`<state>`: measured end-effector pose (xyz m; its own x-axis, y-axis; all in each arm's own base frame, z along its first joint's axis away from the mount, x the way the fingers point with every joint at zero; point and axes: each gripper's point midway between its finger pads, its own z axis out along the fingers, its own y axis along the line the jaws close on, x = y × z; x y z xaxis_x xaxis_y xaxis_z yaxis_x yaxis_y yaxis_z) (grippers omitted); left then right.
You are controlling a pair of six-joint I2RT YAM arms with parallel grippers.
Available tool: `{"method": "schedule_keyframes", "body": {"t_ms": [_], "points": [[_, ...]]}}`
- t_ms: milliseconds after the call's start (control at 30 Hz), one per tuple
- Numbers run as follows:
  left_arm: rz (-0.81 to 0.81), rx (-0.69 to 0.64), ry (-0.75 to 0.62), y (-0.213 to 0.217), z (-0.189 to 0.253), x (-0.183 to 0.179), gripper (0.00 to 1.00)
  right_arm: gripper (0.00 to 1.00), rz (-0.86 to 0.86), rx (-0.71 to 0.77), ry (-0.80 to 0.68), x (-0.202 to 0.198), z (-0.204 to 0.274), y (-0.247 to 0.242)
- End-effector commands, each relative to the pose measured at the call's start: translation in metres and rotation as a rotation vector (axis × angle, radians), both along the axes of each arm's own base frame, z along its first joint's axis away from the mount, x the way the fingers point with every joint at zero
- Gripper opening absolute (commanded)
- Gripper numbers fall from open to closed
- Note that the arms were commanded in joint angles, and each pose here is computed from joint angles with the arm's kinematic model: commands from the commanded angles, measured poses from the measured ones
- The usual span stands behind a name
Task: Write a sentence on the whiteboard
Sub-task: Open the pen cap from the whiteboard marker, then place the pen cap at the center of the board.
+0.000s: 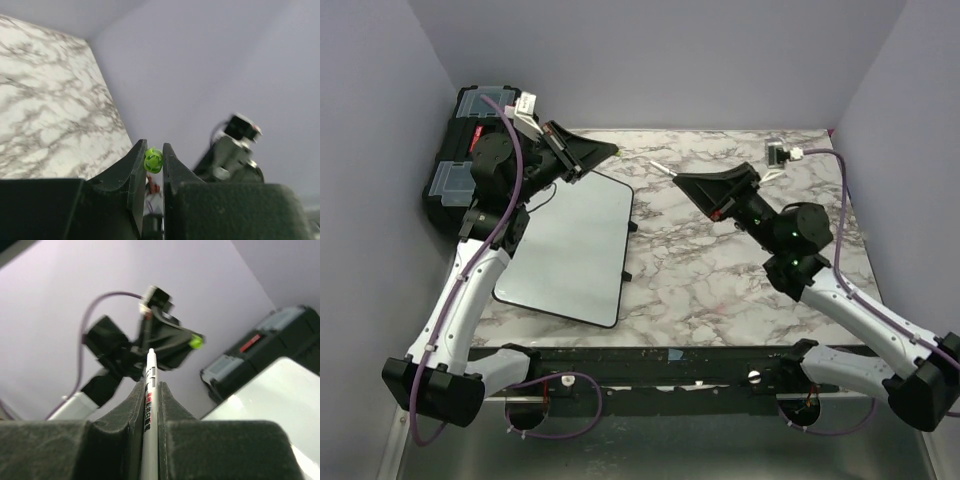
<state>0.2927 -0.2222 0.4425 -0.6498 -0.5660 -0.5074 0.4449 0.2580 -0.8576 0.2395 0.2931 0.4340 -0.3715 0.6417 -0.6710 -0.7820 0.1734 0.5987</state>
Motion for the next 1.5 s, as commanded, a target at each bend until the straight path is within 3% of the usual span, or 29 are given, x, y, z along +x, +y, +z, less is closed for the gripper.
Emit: {"method": "schedule_keyframes", "body": {"t_ms": [0,267,533,733,1200,1467], "points": [[0.199,0.014,0.025,0.028,-0.007,0.030,0.00,0.01,-0.043,0.116,-0.162,-0.029,0.053,-0.031],[0.212,0.024,0.022,0.028,-0.008,0.040,0.00,0.01,-0.125,0.083,-0.165,-0.030,0.052,-0.046],[0.229,0.148,0.080,0.012,-0.057,0.051,0.00,0.01,-0.189,-0.041,-0.185,-0.025,0.060,-0.049],[0.213,0.266,0.143,-0.014,-0.108,0.053,0.00,0.01,-0.350,-0.076,-0.123,-0.005,0.061,-0.070],[0.005,0.605,0.234,-0.133,-0.234,0.041,0.00,0.01,-0.598,-0.232,0.003,0.028,0.044,-0.102],[-0.242,0.726,0.241,-0.204,-0.284,0.012,0.00,0.01,-0.705,-0.260,0.031,0.036,0.041,-0.121]]}}
